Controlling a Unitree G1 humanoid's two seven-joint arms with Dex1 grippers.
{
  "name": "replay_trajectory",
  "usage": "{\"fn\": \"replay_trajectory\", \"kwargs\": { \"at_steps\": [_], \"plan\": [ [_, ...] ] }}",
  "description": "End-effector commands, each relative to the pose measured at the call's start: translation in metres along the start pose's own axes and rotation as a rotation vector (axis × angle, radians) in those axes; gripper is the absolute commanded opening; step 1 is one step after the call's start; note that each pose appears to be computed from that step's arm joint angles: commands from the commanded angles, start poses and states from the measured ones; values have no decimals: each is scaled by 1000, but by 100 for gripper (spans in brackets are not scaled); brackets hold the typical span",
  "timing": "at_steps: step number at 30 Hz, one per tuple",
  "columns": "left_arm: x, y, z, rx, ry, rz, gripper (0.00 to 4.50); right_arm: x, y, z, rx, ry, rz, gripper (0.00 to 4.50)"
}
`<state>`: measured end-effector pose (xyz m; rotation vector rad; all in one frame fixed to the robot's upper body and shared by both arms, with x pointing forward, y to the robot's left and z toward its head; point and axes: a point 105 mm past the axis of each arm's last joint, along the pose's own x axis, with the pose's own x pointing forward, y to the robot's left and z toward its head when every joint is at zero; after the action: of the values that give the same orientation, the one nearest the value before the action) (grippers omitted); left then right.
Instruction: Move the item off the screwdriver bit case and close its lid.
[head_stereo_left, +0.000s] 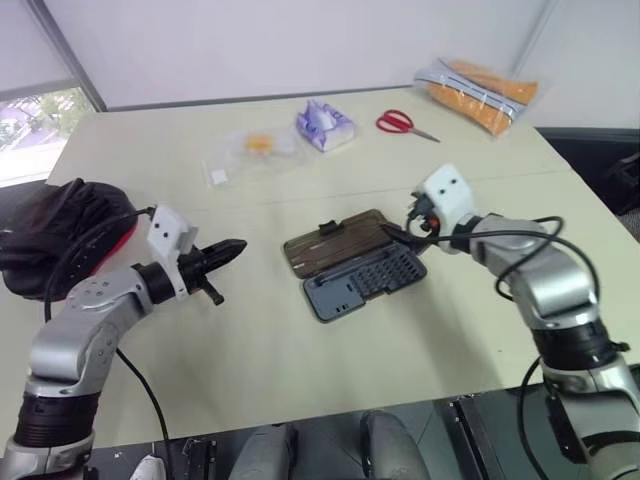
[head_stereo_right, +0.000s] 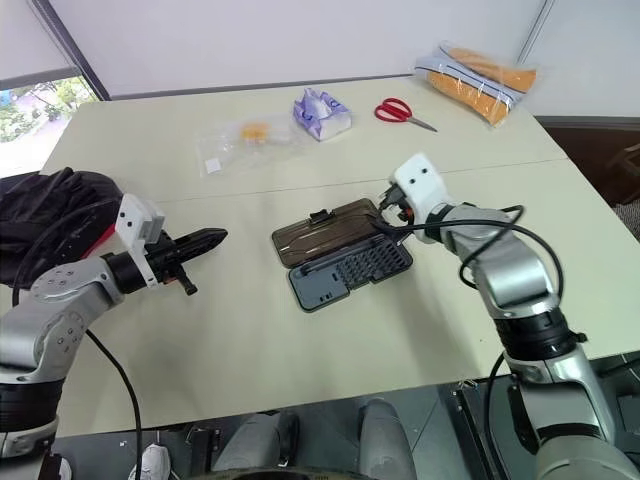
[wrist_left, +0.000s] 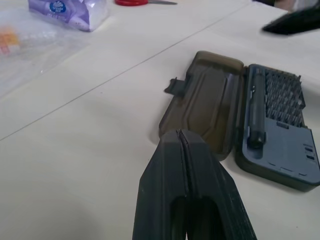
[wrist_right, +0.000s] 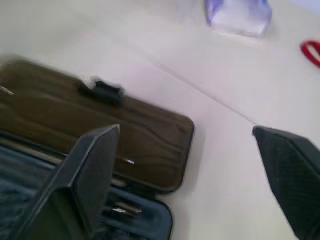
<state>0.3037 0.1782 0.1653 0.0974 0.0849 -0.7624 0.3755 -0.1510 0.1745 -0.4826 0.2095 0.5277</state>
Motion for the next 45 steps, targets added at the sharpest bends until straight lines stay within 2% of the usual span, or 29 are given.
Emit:
{"fn": "replay_trajectory", "kwargs": {
  "at_steps": [1,5,15,16,18,23,24,32,38,41,45],
  "plan": [
    [-1,-3,12,36,-42,1,0,19,-8,4,15,41,-42,442],
    [0,-5,13,39,-47,5,0,37,-17,-6,42,138,-104,442],
    [-2,-9,11,51,-51,37,0,56,-20,-18,117,247,-117,442],
    [-3,-9,11,54,-48,41,0,56,-18,-19,120,252,-107,388],
    [-3,-9,10,56,-45,48,0,57,-13,-21,137,268,-92,311],
    [-5,-7,10,64,-43,63,0,56,-7,-29,166,322,-81,42],
    [-5,-6,10,68,-42,68,0,56,-5,-30,175,333,-72,4],
    [-8,2,9,86,-44,98,0,44,10,-39,221,418,-48,4],
    [-6,1,7,90,-39,91,0,11,1,-49,441,514,-163,4],
    [-6,0,6,87,-36,87,0,-2,7,-53,485,567,-144,4],
    [-5,0,5,87,-32,83,0,-9,11,-54,497,533,-130,4]
  ]
}}
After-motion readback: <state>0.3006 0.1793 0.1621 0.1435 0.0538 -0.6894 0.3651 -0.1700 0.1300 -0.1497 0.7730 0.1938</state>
